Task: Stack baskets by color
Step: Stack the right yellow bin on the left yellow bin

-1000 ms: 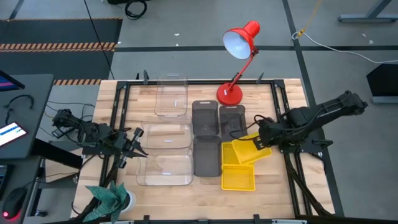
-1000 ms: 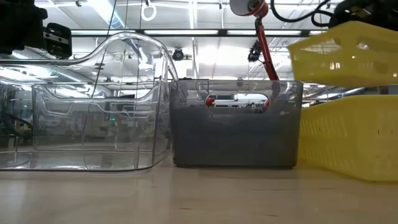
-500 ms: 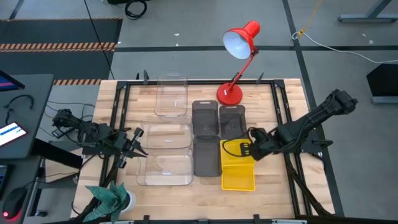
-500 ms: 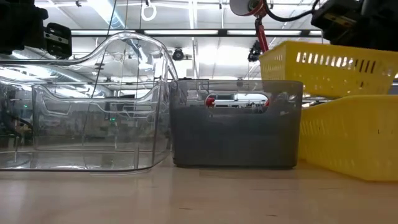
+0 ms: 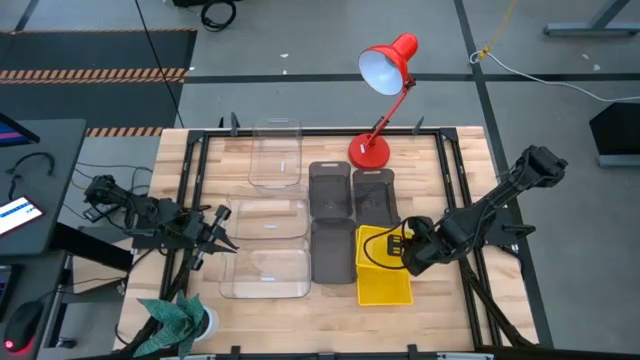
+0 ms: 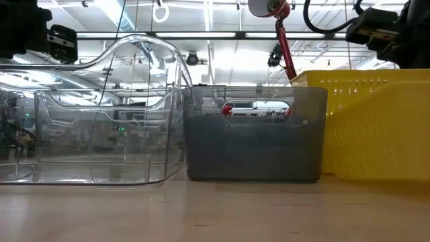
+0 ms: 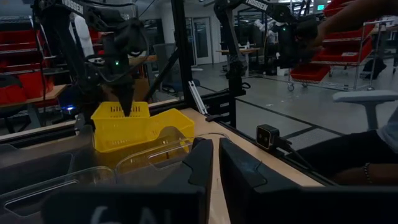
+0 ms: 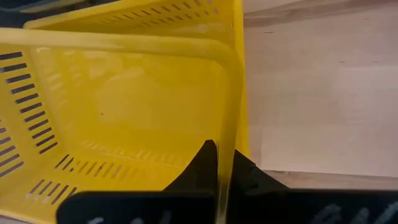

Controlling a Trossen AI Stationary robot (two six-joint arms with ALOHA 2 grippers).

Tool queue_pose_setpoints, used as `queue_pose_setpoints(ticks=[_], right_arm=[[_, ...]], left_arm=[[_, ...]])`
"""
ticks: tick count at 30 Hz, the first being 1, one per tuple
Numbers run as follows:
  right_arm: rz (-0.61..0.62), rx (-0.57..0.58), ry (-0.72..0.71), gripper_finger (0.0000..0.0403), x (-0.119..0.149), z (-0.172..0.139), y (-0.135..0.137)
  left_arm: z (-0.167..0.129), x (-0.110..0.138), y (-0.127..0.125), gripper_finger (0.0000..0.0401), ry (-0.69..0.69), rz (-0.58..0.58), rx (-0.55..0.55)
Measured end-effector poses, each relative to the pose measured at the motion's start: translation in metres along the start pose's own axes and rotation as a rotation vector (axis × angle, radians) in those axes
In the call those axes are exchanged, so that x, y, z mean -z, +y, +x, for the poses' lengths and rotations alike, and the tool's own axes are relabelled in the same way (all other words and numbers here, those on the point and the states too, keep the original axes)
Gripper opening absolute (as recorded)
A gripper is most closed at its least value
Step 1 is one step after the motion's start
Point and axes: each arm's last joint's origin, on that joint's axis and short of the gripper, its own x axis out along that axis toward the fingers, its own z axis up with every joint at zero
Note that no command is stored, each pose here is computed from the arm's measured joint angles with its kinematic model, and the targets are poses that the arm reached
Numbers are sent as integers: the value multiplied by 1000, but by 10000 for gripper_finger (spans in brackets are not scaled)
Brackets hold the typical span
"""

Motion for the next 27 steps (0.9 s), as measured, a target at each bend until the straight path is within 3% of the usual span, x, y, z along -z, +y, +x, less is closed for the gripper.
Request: queue_pose_setpoints(ticks=[6, 13, 27], right_arm=[[-8, -46, 4, 3, -1, -5, 1], [-27, 59, -3, 3, 0, 4, -2], [-67, 76, 10, 24, 1, 4, -3]], left_arm=[[0, 0, 0, 26, 0, 0, 0], [0, 0, 0, 33, 0, 0, -1], [0, -1, 0, 25, -6, 0, -1]])
